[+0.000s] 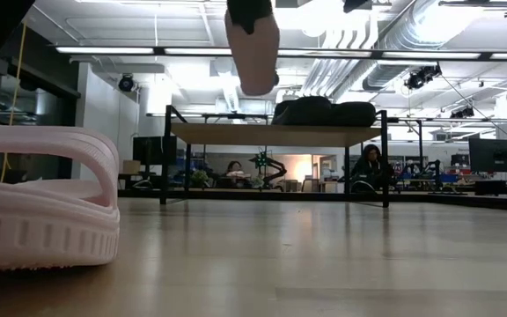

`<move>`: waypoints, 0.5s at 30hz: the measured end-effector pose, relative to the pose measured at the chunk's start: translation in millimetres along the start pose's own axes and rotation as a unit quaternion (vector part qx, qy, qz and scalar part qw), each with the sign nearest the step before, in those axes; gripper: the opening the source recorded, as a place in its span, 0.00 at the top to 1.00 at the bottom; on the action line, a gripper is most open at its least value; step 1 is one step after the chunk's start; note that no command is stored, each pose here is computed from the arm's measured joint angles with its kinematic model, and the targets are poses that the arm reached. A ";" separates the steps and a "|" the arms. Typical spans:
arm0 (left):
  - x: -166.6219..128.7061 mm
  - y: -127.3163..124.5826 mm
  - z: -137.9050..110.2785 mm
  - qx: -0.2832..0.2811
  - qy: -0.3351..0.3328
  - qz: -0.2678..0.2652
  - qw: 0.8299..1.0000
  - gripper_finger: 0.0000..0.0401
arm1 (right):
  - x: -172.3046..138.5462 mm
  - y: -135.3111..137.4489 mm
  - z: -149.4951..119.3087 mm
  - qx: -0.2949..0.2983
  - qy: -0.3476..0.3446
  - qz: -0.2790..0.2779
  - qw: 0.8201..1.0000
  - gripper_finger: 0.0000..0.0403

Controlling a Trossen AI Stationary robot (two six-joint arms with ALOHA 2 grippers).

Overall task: Pick and place slides into the shelf
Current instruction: Put the right pink slide on the shelf

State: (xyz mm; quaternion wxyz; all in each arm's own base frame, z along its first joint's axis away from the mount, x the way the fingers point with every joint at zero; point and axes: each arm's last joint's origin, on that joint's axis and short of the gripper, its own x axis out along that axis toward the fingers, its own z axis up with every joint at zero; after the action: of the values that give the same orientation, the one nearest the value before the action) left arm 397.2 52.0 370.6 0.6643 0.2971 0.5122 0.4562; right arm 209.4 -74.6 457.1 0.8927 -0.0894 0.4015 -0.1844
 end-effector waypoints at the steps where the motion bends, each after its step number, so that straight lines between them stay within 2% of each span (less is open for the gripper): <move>1: 2.3 -3.1 1.1 0.004 0.003 0.001 1.000 0.93 | -0.2 0.0 0.0 -0.004 -0.001 0.000 1.000 0.73; 4: 15.0 -11.0 1.7 0.029 0.025 0.013 0.999 0.93 | -2.4 -0.4 -0.3 -0.011 -0.005 -0.001 1.000 0.73; 6: 20.4 -14.8 3.0 0.027 0.031 0.024 0.999 0.93 | -5.2 -0.7 -1.2 -0.012 -0.008 -0.002 1.000 0.73; 15: 35.4 -22.5 5.3 0.015 0.049 0.008 0.999 0.93 | -19.2 -2.1 -5.9 -0.011 -0.026 -0.003 1.000 0.73</move>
State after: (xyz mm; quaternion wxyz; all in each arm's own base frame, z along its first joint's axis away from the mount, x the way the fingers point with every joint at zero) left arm 411.1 75.4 338.4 0.6304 0.2886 0.5480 0.4680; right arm 192.7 -68.9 466.9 0.9013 -0.1053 0.3797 -0.1803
